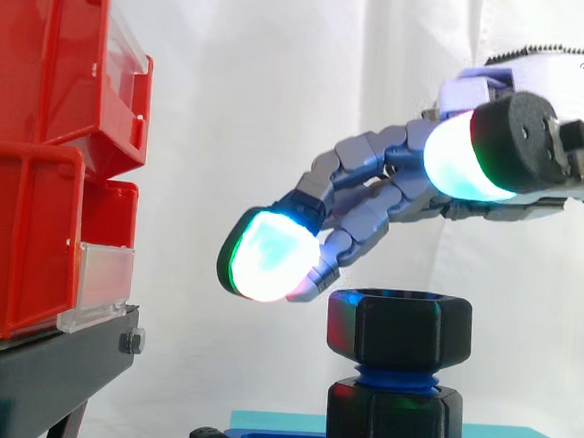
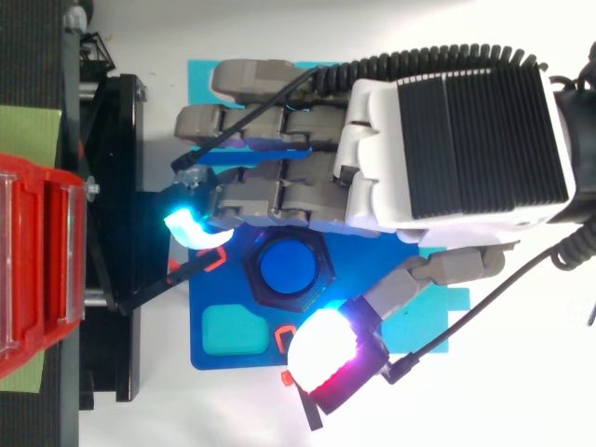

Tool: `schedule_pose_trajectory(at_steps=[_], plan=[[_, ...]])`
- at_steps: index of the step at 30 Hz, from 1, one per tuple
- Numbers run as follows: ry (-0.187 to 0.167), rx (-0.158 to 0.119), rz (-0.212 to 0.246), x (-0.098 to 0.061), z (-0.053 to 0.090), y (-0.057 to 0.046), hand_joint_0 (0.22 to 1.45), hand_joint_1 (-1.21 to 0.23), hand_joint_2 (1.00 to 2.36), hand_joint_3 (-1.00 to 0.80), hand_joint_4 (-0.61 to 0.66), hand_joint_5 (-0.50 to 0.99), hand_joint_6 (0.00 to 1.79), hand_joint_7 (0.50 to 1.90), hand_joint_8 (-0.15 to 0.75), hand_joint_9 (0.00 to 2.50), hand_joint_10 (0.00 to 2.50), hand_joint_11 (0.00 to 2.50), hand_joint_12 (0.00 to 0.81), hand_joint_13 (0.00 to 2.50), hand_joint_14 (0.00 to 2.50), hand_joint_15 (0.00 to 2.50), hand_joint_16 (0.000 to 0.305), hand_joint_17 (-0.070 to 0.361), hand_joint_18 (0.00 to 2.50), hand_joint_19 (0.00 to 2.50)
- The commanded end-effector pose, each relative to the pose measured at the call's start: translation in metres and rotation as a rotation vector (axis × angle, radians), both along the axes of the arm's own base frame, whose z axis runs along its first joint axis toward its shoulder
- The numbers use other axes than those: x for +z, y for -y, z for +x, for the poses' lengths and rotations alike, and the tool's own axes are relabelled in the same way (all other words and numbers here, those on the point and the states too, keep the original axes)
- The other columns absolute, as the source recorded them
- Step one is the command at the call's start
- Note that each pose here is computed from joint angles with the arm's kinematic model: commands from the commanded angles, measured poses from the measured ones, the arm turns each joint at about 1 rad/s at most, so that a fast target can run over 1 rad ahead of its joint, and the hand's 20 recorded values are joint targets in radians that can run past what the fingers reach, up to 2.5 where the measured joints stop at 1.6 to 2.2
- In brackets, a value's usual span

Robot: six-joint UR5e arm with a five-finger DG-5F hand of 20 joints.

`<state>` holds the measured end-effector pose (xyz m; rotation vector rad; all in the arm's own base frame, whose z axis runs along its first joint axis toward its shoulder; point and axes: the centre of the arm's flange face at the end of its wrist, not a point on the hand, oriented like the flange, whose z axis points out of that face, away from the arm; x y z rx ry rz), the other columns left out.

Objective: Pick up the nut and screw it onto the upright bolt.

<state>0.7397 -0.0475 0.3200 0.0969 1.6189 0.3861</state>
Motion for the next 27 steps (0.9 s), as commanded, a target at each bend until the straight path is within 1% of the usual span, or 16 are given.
schedule_pose_trajectory(at_steps=[1,4,5,7,11,13,15,20,27], plan=[[-0.002,-0.001,0.000,-0.0011,-0.0008,-0.0022,0.45,-0.19,1.00,-0.50,0.25,-0.11,0.50,0.78,0.181,0.15,0.00,0.00,0.325,0.11,0.00,0.00,0.039,0.088,0.00,0.00],[-0.009,0.000,0.001,-0.0017,-0.0013,-0.0042,0.46,-0.19,1.00,-0.50,0.26,-0.10,0.50,0.83,0.186,0.18,0.00,0.00,0.319,0.14,0.00,0.00,0.038,0.086,0.00,0.00],[-0.011,-0.001,0.002,-0.0019,-0.0015,-0.0031,0.46,-0.19,1.00,-0.50,0.26,-0.10,0.50,0.83,0.192,0.20,0.00,0.00,0.319,0.15,0.00,0.00,0.038,0.085,0.00,0.00],[-0.018,0.000,0.006,-0.0034,-0.0017,-0.0042,0.46,-0.19,1.00,-0.50,0.27,-0.09,0.50,0.85,0.193,0.22,0.00,0.00,0.315,0.17,0.00,0.00,0.038,0.085,0.00,0.00],[-0.018,0.000,0.007,-0.0034,-0.0017,-0.0042,0.47,-0.19,1.00,-0.50,0.29,-0.08,0.50,0.93,0.201,0.27,0.00,0.00,0.315,0.20,0.00,0.00,0.037,0.083,0.00,0.00],[-0.018,0.001,0.007,-0.0034,-0.0016,-0.0053,0.47,-0.19,1.00,-0.50,0.30,-0.07,0.50,0.96,0.204,0.29,0.00,0.00,0.312,0.21,0.00,0.00,0.036,0.082,0.00,0.00],[-0.018,0.006,0.007,-0.0034,-0.0014,-0.0087,0.47,-0.19,1.00,-0.50,0.30,-0.07,0.50,1.00,0.206,0.31,0.00,0.00,0.308,0.23,0.00,0.00,0.036,0.080,0.00,0.00],[-0.020,0.006,0.016,-0.0034,-0.0014,-0.0087,0.48,-0.19,1.00,-0.50,0.30,-0.05,0.50,1.08,0.217,0.36,0.00,0.00,0.304,0.28,0.00,0.00,0.034,0.076,0.00,0.00],[-0.023,0.009,0.018,-0.0043,-0.0019,-0.0090,0.49,-0.20,1.00,-0.50,0.28,-0.03,0.50,1.18,0.231,0.44,0.00,0.00,0.291,0.35,0.00,0.00,0.032,0.071,0.09,0.00]])
